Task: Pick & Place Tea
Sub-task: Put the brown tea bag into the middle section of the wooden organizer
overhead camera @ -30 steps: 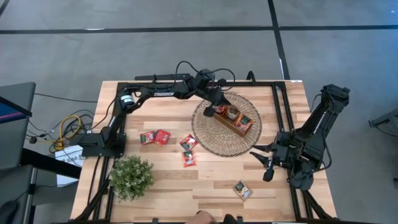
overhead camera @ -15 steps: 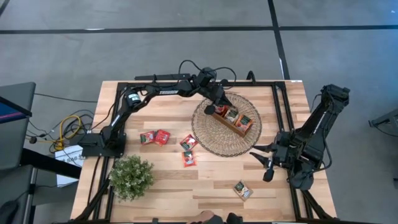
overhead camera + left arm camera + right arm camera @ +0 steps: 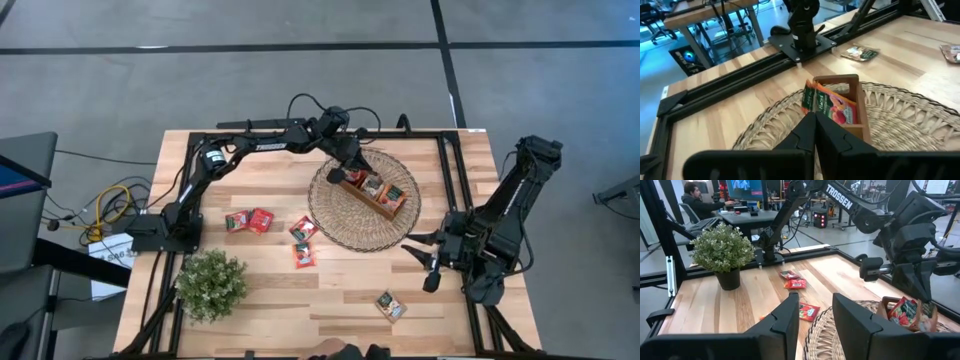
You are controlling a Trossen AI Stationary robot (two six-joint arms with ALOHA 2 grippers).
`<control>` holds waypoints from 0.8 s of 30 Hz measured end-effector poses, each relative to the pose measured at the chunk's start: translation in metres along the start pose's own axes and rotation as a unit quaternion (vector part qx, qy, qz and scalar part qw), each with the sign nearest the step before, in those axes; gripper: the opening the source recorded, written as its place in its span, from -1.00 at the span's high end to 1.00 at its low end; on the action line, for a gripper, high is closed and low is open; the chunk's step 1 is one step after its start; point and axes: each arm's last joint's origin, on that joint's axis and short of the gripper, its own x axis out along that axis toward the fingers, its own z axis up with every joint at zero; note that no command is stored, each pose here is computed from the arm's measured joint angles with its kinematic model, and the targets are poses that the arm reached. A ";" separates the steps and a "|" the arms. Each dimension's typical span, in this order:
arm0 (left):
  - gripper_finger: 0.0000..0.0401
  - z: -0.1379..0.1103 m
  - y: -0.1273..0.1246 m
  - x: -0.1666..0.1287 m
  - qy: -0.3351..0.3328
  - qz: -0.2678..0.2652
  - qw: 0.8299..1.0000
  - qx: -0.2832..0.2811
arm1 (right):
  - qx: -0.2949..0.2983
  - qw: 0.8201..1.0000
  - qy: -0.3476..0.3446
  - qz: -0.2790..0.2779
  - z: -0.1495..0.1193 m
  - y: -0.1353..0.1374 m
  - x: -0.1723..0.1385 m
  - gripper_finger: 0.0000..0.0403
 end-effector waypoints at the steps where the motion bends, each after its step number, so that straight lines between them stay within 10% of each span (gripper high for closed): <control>1: 1.00 0.000 0.000 0.000 0.001 0.002 1.000 0.001 | 0.000 1.000 0.000 0.000 0.000 0.000 0.000 0.46; 24: 1.00 0.000 -0.011 0.013 0.051 0.018 0.996 0.064 | 0.000 1.000 0.000 0.000 0.000 0.000 0.000 0.46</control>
